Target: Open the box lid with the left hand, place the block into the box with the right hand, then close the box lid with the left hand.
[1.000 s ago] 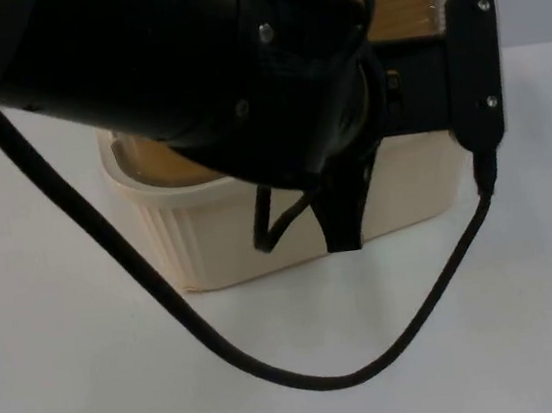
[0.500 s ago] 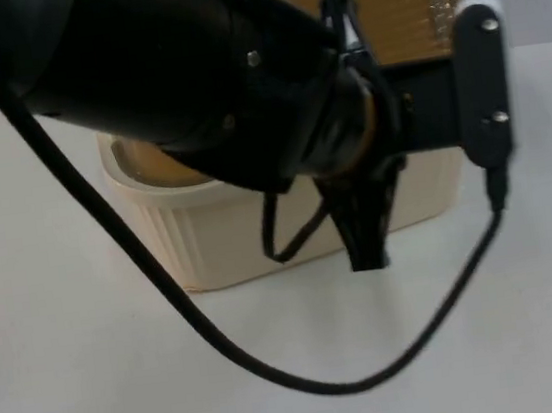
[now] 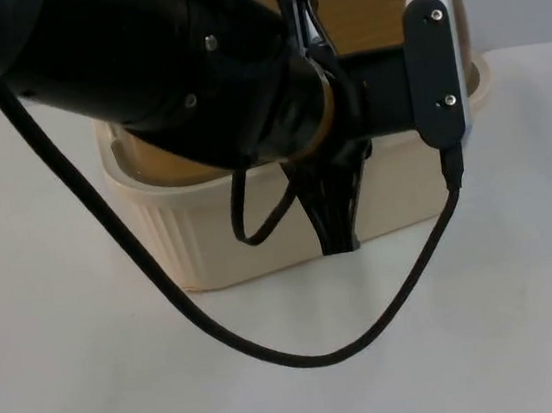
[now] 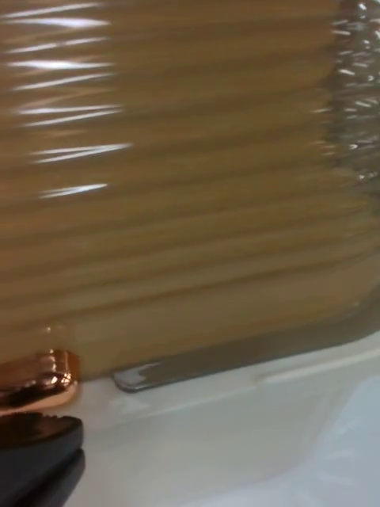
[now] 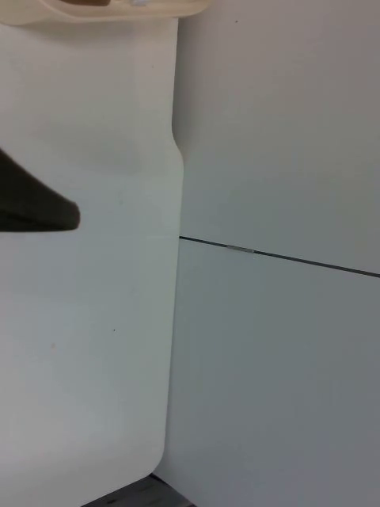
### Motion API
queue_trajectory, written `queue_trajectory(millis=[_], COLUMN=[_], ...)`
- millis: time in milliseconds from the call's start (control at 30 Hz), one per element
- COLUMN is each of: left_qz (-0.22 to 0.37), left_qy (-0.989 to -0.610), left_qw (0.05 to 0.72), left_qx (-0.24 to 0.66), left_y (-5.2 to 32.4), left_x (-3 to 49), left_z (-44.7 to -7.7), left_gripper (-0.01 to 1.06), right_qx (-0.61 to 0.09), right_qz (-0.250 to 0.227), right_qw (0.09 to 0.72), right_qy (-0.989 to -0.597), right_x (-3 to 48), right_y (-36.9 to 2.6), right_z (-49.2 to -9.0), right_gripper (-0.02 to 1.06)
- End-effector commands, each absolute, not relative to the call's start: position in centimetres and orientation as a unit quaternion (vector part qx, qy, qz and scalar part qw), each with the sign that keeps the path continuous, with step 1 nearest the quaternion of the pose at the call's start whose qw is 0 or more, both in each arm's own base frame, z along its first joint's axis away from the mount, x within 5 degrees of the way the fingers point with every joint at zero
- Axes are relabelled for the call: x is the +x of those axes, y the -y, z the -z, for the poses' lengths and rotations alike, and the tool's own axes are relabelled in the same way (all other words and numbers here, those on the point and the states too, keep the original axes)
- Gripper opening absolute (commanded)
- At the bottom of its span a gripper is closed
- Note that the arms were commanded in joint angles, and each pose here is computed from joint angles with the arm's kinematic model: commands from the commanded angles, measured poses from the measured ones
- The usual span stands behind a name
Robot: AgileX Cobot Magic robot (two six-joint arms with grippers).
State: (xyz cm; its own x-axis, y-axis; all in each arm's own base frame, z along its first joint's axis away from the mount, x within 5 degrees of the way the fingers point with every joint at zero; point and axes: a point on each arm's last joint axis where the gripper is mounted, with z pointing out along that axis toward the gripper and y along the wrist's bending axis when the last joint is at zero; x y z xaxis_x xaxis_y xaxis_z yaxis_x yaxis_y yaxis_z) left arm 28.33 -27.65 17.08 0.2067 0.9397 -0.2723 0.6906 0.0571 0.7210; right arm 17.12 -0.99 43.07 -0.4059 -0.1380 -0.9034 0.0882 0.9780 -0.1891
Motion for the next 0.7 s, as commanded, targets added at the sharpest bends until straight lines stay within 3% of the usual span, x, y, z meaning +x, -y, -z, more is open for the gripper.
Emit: queue_trajectory(millis=[0,200,667], left_qz=[-0.155,-0.158,-0.24], left_qy=[-0.611,-0.609,-0.599], left_qw=[0.399,0.395,0.391], left_qx=[0.666,0.669,0.657], left_y=[27.6,27.7,26.6], left_x=[28.5,28.5,29.4], left_z=[-17.2,-16.8,-17.4], left_gripper=[0.0,0.0,0.0], right_qx=[-0.017,-0.017,-0.016], right_qz=[0.104,0.104,0.103], right_qw=[0.554,0.553,0.553], right_qy=[-0.826,-0.827,-0.827], right_x=[17.0,17.0,17.0], right_y=[0.9,0.9,0.9], right_z=[-43.4,-43.4,-43.4], right_gripper=[1.05,1.05,1.05])
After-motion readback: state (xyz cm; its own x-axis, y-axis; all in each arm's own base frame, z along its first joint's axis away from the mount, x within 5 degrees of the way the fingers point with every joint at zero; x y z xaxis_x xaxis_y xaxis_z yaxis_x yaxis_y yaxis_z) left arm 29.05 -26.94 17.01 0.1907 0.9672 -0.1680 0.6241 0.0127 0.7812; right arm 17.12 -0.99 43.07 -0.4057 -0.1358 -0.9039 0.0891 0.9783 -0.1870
